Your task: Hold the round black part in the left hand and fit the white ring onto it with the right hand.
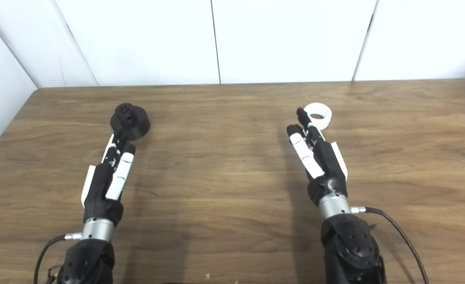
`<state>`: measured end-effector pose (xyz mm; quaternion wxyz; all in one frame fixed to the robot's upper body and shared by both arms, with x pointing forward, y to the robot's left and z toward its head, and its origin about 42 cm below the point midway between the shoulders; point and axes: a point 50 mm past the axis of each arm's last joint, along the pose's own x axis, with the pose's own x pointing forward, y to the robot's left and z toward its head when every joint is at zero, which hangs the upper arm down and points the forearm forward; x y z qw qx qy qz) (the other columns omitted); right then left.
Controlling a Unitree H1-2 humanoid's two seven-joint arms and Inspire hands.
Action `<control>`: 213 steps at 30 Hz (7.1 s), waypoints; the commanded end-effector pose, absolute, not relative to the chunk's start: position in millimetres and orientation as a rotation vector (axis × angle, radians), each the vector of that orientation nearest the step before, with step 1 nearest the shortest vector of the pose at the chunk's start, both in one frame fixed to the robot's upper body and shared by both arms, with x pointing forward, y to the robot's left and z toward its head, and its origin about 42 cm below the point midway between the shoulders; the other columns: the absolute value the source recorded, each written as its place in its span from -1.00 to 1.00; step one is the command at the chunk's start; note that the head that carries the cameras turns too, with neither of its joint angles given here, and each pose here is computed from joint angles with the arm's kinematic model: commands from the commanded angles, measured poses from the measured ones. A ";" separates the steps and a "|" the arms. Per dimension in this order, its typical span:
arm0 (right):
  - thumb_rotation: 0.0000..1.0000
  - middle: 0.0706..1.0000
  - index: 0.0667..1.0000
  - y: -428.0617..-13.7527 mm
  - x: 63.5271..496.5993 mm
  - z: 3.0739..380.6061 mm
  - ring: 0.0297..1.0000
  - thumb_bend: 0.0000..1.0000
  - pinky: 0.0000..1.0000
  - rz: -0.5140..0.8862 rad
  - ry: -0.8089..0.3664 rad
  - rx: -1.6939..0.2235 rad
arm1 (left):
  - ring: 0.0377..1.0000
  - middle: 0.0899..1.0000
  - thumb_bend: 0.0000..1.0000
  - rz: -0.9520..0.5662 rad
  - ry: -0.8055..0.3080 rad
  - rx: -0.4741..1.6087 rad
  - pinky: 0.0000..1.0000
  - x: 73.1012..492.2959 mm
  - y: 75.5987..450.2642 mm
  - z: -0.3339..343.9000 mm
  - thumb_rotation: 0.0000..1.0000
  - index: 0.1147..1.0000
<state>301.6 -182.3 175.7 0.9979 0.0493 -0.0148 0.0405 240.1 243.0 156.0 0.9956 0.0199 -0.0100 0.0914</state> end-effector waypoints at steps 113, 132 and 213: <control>0.28 0.82 0.75 -207.2 294.7 179.0 0.82 0.06 0.71 0.038 -0.129 0.015 | 1.00 0.98 1.00 -0.071 0.270 0.995 0.78 417.5 374.9 218.4 0.10 0.94; 0.30 0.80 0.75 -211.3 293.8 182.0 0.83 0.04 0.74 0.049 -0.141 -0.001 | 1.00 0.97 1.00 -0.049 0.272 0.999 0.78 430.4 367.9 214.7 0.05 0.95; 0.38 0.75 0.73 -221.7 292.9 181.2 0.79 0.08 0.68 0.000 -0.149 -0.057 | 0.84 0.71 1.00 -0.342 0.308 1.102 0.57 449.4 322.7 185.3 -0.24 0.74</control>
